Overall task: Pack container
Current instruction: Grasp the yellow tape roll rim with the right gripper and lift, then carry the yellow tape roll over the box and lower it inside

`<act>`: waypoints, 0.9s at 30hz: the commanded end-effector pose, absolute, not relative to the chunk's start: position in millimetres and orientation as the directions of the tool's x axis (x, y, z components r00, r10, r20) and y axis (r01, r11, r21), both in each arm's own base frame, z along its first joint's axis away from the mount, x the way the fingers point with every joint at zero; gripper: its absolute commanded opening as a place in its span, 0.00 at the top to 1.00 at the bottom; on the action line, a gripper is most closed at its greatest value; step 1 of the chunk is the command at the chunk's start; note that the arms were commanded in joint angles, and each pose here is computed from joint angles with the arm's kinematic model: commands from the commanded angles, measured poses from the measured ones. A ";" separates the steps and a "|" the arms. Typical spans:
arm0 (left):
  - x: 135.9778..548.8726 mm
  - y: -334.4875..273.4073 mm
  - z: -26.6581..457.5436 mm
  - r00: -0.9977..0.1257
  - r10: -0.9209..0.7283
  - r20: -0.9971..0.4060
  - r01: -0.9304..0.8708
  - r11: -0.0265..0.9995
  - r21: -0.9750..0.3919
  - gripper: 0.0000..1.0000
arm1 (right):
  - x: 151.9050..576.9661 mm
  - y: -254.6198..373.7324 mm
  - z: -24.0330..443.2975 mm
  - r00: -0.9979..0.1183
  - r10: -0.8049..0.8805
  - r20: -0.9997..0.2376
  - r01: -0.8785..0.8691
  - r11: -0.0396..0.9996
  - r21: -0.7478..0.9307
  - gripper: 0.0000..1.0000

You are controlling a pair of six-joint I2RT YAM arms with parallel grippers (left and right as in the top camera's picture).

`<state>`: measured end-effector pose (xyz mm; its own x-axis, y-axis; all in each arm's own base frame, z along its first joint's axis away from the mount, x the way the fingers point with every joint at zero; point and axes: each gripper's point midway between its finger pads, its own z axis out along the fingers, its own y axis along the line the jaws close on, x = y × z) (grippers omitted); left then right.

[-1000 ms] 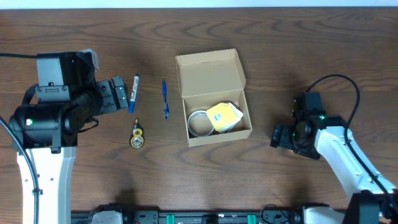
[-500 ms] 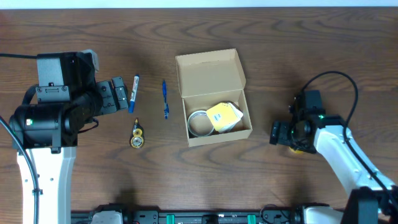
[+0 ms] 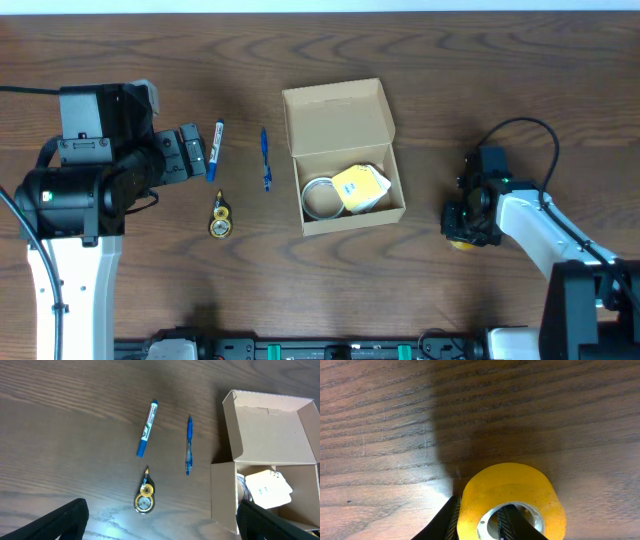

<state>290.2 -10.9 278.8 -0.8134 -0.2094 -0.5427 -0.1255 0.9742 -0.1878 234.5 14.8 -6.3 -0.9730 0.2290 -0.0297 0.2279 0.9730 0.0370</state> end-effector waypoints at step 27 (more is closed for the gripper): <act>288.3 -10.4 280.3 -0.818 -0.205 -0.537 -0.122 0.975 -0.186 0.05 | 331.5 153.7 182.7 -0.891 -0.230 -0.391 -0.294 0.949 0.111 0.89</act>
<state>287.1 -11.0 276.7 -0.8215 -0.2103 -0.5300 -0.1288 0.9739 -0.1868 335.0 132.4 177.4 -0.9138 -0.1639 -0.3715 -0.2196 0.9690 0.1128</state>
